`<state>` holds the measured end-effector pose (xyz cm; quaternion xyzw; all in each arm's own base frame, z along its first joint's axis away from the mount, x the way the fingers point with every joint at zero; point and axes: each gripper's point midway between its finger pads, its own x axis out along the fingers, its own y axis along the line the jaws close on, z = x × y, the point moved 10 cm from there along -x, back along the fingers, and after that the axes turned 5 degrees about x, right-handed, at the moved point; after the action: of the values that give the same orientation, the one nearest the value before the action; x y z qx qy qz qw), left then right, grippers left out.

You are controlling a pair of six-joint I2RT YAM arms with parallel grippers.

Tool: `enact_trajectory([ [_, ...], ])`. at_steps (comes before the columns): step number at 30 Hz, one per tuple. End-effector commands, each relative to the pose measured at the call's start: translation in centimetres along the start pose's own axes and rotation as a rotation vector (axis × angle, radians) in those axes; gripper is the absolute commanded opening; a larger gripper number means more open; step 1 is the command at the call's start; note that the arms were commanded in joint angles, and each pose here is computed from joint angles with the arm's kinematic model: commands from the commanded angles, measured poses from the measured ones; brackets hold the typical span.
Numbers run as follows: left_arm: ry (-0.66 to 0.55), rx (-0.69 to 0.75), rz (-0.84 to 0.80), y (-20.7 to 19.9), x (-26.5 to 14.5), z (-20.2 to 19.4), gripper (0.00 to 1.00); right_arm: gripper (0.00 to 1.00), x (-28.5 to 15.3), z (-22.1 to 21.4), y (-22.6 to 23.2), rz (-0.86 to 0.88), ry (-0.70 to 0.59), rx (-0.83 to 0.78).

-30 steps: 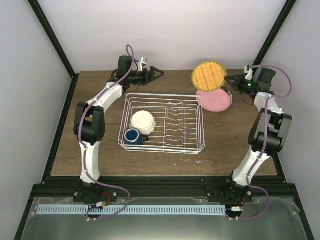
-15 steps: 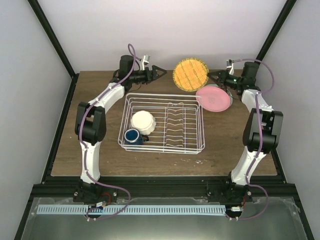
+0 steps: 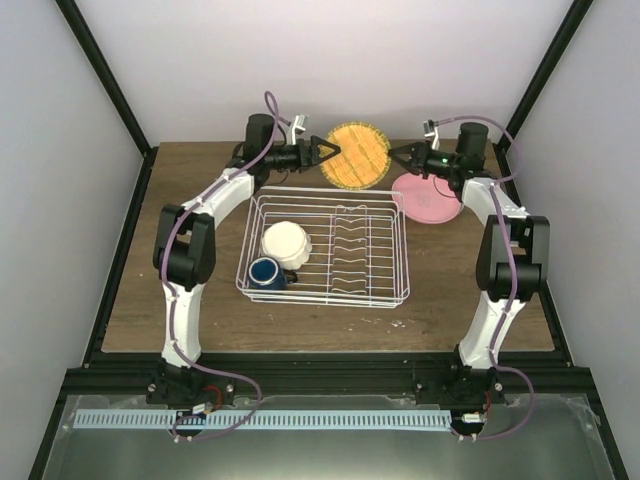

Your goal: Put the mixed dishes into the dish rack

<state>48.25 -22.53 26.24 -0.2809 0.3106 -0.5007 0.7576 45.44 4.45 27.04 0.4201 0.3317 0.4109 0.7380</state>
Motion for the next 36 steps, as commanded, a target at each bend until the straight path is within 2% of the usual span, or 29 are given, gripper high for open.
enact_trajectory([
  [1,0.021,0.008,-0.041,0.2,0.9,-0.8,0.98,0.01,2.1,0.2,1.2,0.065,0.045,-0.052],
  [4,0.028,0.011,-0.055,0.0,0.9,-0.9,0.92,0.01,2.8,-0.2,0.8,0.067,0.061,-0.044],
  [6,0.035,0.009,-0.062,0.0,1.0,-1.1,0.84,0.01,3.1,-0.3,0.5,0.069,0.068,-0.044],
  [9,0.046,-0.001,-0.071,0.1,1.0,-1.4,0.62,0.01,3.2,-0.4,0.4,0.067,0.071,-0.046],
  [12,0.05,-0.002,-0.074,0.0,0.8,-1.6,0.46,0.01,3.2,-0.4,0.2,0.051,0.073,-0.051],
  [20,0.054,0.009,-0.074,-0.7,0.4,-1.6,0.24,0.01,3.5,-0.5,-0.6,0.035,0.088,-0.053],
  [23,0.055,0.011,-0.079,-1.0,0.3,-1.6,0.15,0.06,3.6,-0.6,-0.9,0.038,0.101,-0.051],
  [28,0.05,0.02,-0.083,-1.5,0.0,-1.4,0.05,0.15,3.7,-0.5,-1.0,0.039,0.111,-0.059],
  [34,0.045,0.032,-0.089,-2.1,-0.3,-1.0,0.04,0.36,3.5,-0.5,-0.5,0.036,0.124,-0.079],
  [36,0.043,0.036,-0.098,-2.5,-0.4,-0.8,0.03,0.38,3.5,-0.5,-0.4,0.036,0.127,-0.084],
])
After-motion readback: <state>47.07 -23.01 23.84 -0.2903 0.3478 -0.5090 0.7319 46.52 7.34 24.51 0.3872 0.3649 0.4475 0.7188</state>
